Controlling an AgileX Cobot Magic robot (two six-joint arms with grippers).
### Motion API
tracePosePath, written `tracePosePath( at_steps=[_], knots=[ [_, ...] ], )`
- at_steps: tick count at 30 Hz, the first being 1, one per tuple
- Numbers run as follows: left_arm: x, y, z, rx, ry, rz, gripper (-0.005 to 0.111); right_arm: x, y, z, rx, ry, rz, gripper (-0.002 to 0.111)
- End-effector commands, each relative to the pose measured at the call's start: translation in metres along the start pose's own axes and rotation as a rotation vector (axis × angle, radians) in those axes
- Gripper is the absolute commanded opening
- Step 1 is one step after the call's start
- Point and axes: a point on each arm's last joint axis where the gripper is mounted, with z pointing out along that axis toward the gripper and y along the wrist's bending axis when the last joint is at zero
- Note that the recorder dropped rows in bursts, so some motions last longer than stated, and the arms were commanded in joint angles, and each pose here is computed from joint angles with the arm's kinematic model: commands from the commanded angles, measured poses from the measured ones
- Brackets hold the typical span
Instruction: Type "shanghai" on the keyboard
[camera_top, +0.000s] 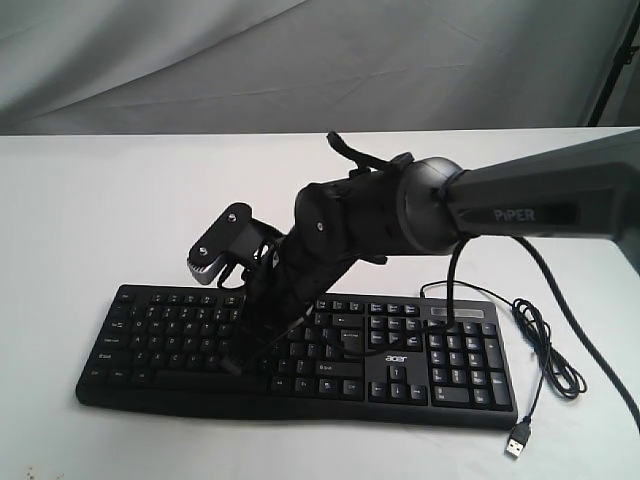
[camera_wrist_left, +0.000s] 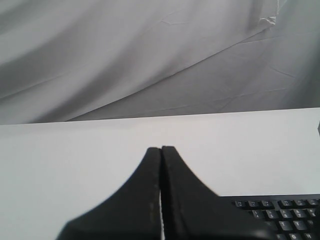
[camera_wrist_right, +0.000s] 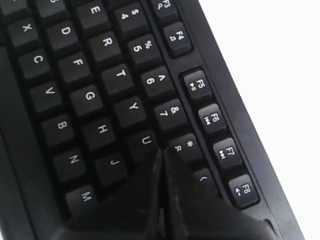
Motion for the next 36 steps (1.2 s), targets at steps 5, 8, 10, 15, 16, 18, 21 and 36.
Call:
tracePosePath(
  at_steps=[5,8,10,15,16,18,21,36],
  knots=[
    [0.000,0.000,0.000,0.007,-0.007,-0.002,0.000,-0.010,-0.004,-0.029,0.036,-0.060,-0.023,0.000],
    [0.000,0.000,0.000,0.007,-0.007,-0.002,0.000,-0.018,-0.004,-0.057,0.063,-0.092,-0.065,0.000],
    [0.000,0.000,0.000,0.007,-0.007,-0.002,0.000,-0.023,-0.005,-0.085,0.096,-0.118,-0.098,0.000],
    [0.000,0.000,0.000,0.007,-0.007,-0.002,0.000,-0.028,-0.019,-0.184,0.242,-0.290,0.000,0.000],
    [0.000,0.000,0.000,0.007,-0.007,-0.002,0.000,-0.028,-0.018,-0.193,0.250,-0.314,-0.002,0.000],
    [0.000,0.000,0.000,0.007,-0.007,-0.002,0.000,-0.029,-0.015,-0.213,0.270,-0.367,-0.008,0.000],
    [0.000,0.000,0.000,0.007,-0.007,-0.002,0.000,-0.031,-0.013,-0.226,0.287,-0.412,-0.012,0.000],
    [0.000,0.000,0.000,0.007,-0.007,-0.002,0.000,0.094,-0.055,-0.351,0.639,-0.568,0.536,0.000]
  ],
)
